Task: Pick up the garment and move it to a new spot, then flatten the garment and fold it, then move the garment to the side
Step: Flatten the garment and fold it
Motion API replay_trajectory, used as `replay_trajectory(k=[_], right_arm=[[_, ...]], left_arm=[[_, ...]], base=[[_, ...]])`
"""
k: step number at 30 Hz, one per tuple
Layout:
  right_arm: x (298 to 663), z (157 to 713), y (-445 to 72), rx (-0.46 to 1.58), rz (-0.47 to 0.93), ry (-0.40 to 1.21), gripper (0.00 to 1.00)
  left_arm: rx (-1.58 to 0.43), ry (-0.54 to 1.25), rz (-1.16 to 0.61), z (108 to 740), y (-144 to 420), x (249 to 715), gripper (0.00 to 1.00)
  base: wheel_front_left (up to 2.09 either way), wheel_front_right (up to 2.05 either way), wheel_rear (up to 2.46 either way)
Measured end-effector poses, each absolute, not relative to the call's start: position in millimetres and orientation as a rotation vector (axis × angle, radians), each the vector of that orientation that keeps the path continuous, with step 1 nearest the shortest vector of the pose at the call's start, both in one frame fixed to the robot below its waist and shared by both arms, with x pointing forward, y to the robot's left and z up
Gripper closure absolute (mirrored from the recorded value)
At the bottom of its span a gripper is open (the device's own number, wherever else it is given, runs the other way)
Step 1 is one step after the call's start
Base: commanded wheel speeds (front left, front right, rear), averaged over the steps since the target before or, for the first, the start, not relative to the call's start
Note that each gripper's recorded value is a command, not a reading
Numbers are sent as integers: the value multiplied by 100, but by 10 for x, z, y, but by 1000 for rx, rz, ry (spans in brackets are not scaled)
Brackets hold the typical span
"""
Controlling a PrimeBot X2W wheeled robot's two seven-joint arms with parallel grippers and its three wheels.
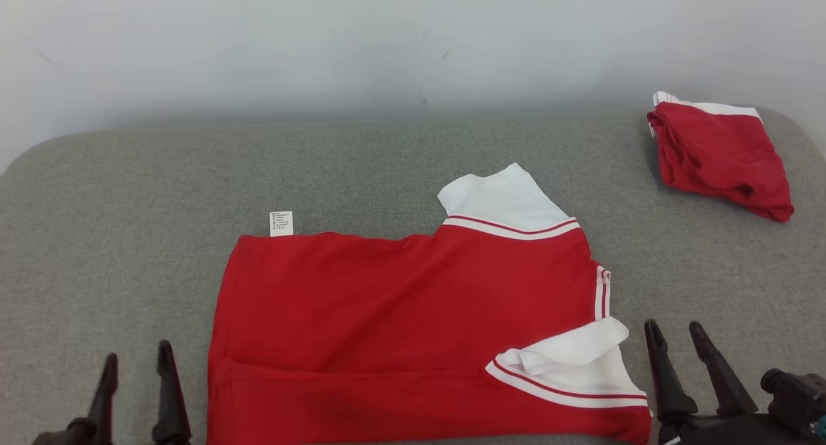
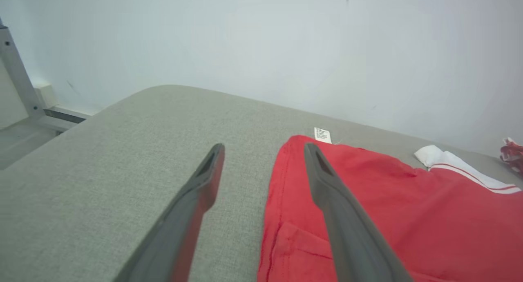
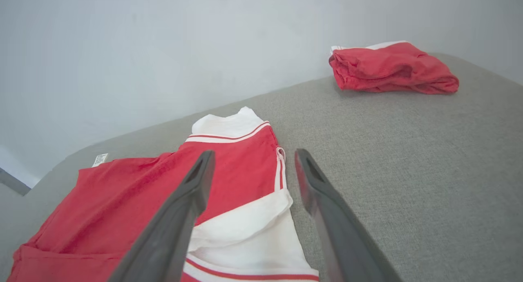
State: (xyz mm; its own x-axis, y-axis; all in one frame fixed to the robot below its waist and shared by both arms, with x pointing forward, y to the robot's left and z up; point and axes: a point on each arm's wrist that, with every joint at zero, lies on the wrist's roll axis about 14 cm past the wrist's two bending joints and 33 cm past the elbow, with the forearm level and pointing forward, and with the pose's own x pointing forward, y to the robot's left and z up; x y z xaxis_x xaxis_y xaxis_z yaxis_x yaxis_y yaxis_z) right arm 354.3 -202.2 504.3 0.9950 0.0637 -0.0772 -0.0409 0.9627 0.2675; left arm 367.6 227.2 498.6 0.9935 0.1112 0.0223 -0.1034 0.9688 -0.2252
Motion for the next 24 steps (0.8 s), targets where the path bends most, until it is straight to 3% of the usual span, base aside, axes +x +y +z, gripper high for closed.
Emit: replay_trajectory(k=[10, 24], right_arm=[[3654, 5283, -1780, 219, 114, -68, 0], [3722, 5201, -1534, 135, 170, -104, 0]], left_arm=[[4, -96, 122, 5175, 2396, 3545, 0], [26, -75, 98, 5123, 2370, 3485, 0]], base=[[0, 0, 0], [0, 0, 0]])
